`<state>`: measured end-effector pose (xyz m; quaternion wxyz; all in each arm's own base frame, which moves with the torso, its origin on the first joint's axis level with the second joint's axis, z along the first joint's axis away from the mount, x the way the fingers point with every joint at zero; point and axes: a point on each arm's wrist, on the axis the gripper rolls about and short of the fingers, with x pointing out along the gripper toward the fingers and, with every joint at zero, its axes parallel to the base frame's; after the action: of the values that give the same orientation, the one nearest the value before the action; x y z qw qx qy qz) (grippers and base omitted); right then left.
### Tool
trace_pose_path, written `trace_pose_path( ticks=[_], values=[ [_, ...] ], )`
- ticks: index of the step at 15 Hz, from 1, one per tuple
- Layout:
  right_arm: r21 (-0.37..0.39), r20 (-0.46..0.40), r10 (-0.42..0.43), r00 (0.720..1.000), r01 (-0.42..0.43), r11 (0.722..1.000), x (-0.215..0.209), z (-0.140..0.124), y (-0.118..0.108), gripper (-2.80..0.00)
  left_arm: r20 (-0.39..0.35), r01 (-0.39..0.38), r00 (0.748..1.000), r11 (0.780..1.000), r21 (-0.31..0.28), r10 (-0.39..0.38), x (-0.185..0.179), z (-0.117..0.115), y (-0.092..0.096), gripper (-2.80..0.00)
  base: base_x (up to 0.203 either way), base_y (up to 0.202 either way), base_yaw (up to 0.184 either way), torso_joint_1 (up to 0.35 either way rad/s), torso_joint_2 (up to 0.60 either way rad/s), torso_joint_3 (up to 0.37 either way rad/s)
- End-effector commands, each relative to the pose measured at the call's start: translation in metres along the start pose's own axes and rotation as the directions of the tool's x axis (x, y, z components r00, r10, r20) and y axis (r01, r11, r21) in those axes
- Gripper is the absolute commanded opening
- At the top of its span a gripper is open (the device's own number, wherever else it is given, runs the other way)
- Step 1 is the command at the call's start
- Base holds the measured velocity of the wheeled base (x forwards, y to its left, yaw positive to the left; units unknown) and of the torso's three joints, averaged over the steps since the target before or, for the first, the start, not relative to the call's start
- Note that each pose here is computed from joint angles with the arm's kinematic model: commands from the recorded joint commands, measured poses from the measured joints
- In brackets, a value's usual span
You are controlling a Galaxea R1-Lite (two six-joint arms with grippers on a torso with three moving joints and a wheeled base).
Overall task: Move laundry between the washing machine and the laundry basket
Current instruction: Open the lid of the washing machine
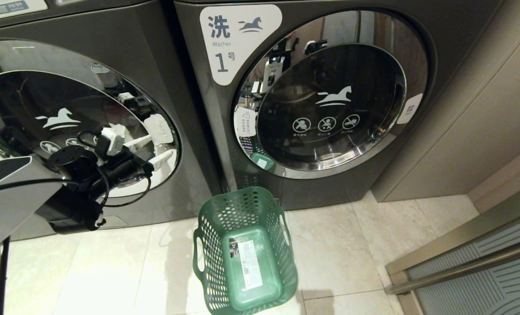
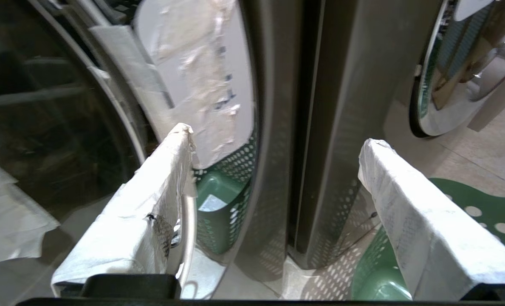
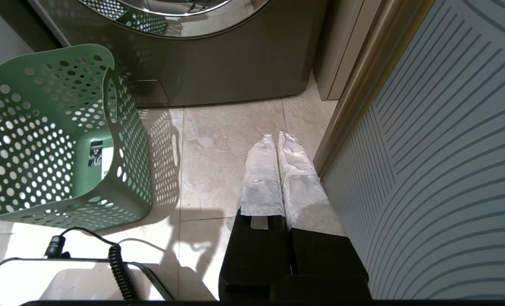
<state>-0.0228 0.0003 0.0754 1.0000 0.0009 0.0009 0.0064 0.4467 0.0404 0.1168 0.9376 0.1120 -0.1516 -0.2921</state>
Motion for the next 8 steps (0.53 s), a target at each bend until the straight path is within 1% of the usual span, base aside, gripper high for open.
trace_pose_path(
  ticks=[1, 6, 8],
  values=[
    [0.000, 0.001, 0.002, 1.000, -0.002, 1.000, 0.0000, 0.0001, 0.0000, -2.80, 0.005, 0.006, 1.000, 1.000, 0.005, -0.006, -0.0030, 0.0048, -0.0020, 0.00, 0.000, 0.000, 0.000, 0.000, 0.00, 0.000],
    [0.000, 0.000, 0.001, 1.000, -0.001, 1.000, 0.0000, 0.0000, 0.0000, -2.80, 0.016, -0.004, 1.000, 1.000, 0.021, 0.003, -0.0073, 0.0098, -0.0015, 0.00, 0.000, 0.000, 0.000, 0.000, 0.00, 0.000],
    [0.000, 0.000, 0.003, 1.000, -0.003, 1.000, 0.0000, 0.0000, 0.0000, -2.80, 0.014, -0.043, 0.999, 0.999, 0.024, 0.042, -0.0086, 0.0113, 0.0004, 0.00, 0.000, 0.000, 0.000, 0.000, 0.00, 0.000]
  ],
)
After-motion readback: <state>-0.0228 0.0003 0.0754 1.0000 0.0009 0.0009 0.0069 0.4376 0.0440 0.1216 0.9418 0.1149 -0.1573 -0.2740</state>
